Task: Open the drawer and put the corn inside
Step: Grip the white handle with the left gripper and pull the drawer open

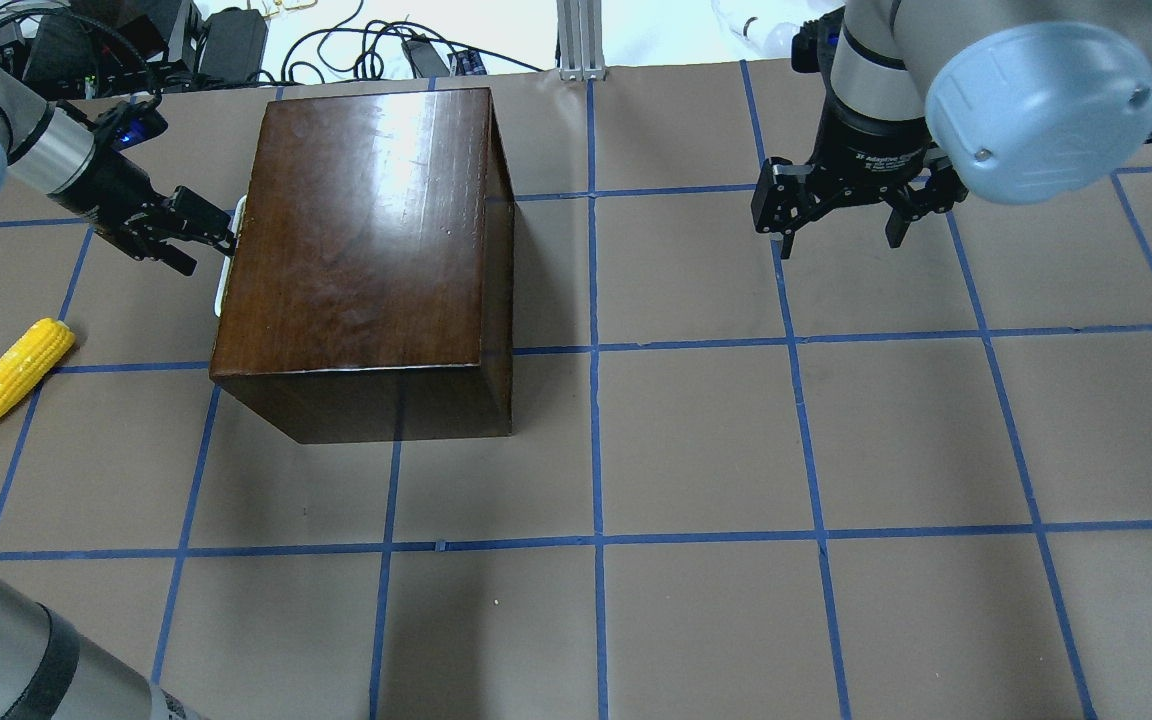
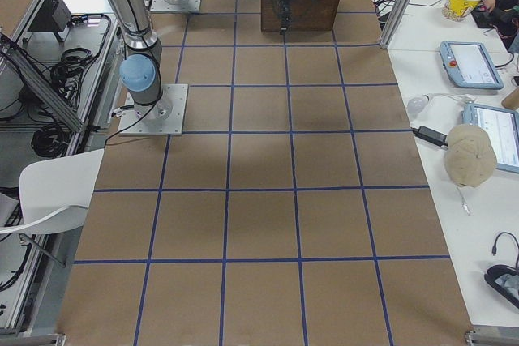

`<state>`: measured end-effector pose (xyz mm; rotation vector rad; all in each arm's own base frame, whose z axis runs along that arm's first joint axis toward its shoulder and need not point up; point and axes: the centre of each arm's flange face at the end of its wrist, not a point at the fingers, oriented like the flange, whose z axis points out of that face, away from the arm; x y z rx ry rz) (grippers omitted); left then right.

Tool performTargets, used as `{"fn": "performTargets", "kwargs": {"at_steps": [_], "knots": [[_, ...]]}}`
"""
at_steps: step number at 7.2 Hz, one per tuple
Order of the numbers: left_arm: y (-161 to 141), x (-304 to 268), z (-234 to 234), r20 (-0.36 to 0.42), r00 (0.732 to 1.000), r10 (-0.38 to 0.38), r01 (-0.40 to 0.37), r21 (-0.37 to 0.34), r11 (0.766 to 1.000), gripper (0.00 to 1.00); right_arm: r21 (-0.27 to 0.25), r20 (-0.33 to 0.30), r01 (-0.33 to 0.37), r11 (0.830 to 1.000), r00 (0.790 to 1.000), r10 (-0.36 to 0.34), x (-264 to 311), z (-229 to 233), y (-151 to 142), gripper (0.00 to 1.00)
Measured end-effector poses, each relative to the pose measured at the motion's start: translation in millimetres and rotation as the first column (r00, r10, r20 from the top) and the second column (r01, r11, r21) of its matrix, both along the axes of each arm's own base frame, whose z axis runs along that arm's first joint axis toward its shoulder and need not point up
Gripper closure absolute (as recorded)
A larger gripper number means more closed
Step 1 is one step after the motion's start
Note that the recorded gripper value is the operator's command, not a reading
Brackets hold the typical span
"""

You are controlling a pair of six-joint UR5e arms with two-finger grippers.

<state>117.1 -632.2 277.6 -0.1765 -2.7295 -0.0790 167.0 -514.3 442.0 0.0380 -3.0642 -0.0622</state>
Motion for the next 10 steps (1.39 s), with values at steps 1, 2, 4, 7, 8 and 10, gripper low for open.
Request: {"fn": "performTargets", "kwargs": {"at_steps": [1,2,4,7,8,10], "knots": [[0,0,-3,-0.003,1.0,0.0,0.0,0.006,1.0,0.0,0.0,0.0,0.0,1.0,1.0,0.0,0,0,0,0.0],[0,0,-6,-0.004,1.0,0.0,0.0,0.011,1.0,0.0,0.0,0.0,0.0,1.0,1.0,0.0,0,0,0,0.0],[-1,3,-9,-0.002,1.0,-0.001,0.001,0.017,1.0,0.0,0.0,0.0,0.0,1.0,1.0,0.0,0,0,0,0.0],[0,24,-10,0.003,1.0,0.021,-0.021,0.011,1.0,0.0,0.0,0.0,0.0,1.0,1.0,0.0,0,0,0,0.0],[0,31,-10,0.004,1.0,0.03,-0.03,0.01,1.0,0.0,0.0,0.0,0.0,1.0,1.0,0.0,0,0,0,0.0],[0,38,-10,0.007,0.999,0.037,-0.037,0.006,0.999,0.0,0.0,0.0,0.0,1.0,1.0,0.0,0,0,0,0.0]]}}
